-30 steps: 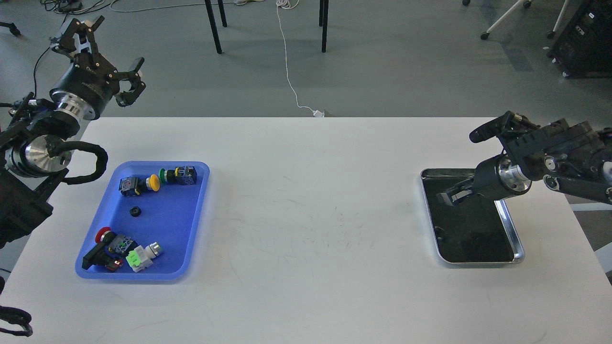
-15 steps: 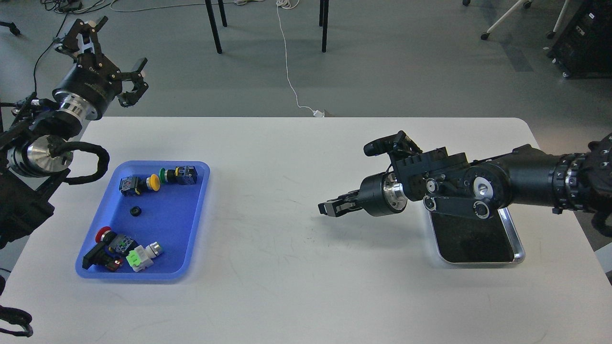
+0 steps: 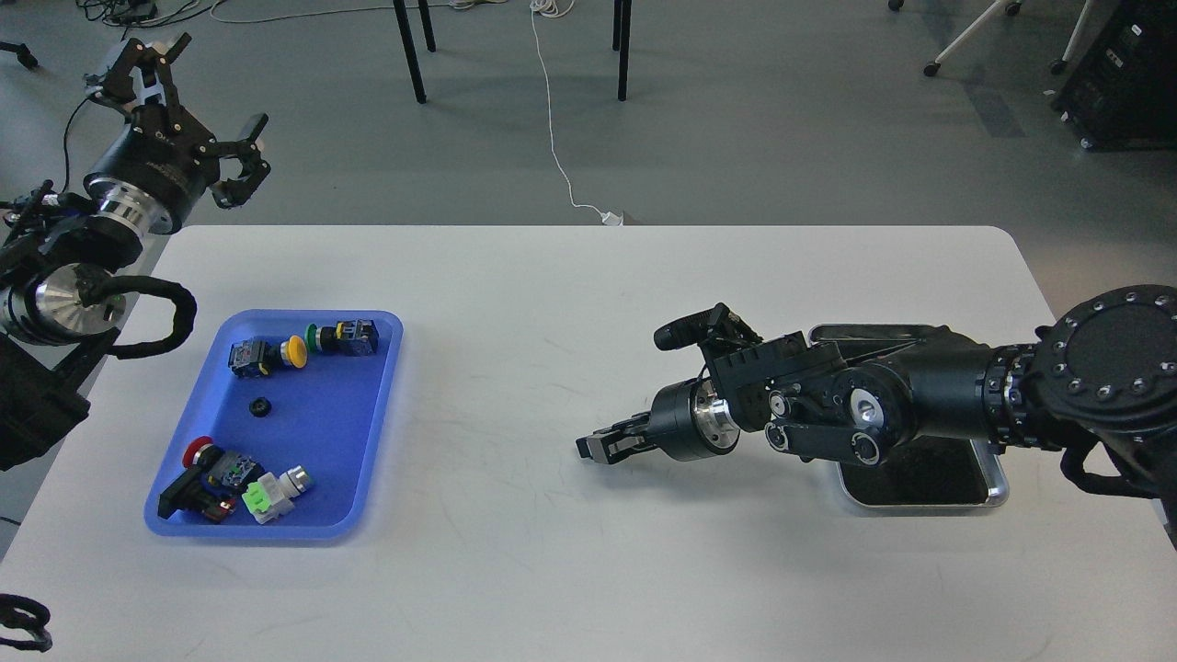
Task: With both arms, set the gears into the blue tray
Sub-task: 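Carry the second gear with the right gripper toward the table center, then release the gear on the table and raise the right arm, then reach the left gripper over the second gear on the table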
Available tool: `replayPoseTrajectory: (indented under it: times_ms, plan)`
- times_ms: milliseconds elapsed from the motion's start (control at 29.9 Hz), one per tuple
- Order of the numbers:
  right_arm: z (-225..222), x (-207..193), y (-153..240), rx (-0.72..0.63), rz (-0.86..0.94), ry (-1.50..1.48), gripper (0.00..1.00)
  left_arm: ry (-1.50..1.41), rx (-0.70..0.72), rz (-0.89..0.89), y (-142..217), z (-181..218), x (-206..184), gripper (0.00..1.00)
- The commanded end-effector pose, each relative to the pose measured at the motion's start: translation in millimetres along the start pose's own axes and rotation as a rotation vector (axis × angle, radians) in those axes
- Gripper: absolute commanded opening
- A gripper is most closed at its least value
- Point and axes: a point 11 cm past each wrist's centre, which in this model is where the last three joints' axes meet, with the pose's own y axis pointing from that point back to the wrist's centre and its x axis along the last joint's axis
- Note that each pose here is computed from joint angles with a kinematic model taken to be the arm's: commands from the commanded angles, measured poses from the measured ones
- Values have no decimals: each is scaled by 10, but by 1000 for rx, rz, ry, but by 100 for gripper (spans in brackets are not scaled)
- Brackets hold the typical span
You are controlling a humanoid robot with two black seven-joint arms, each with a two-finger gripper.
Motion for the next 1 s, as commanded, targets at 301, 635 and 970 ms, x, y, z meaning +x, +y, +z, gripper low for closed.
replayPoseTrajectory:
  times_ms: [301,635,970]
  plan:
    - [190,620,507,6,239,-115,85,-38,-2,6,44,142,72,98]
    - [894,1138,1914,36,715,-450,94,-122,35,-128,-99,159,-265,98]
    - [1513,603,2753,266,1127,-1000,96,-669,177,-576,-273,-409,-1492,98]
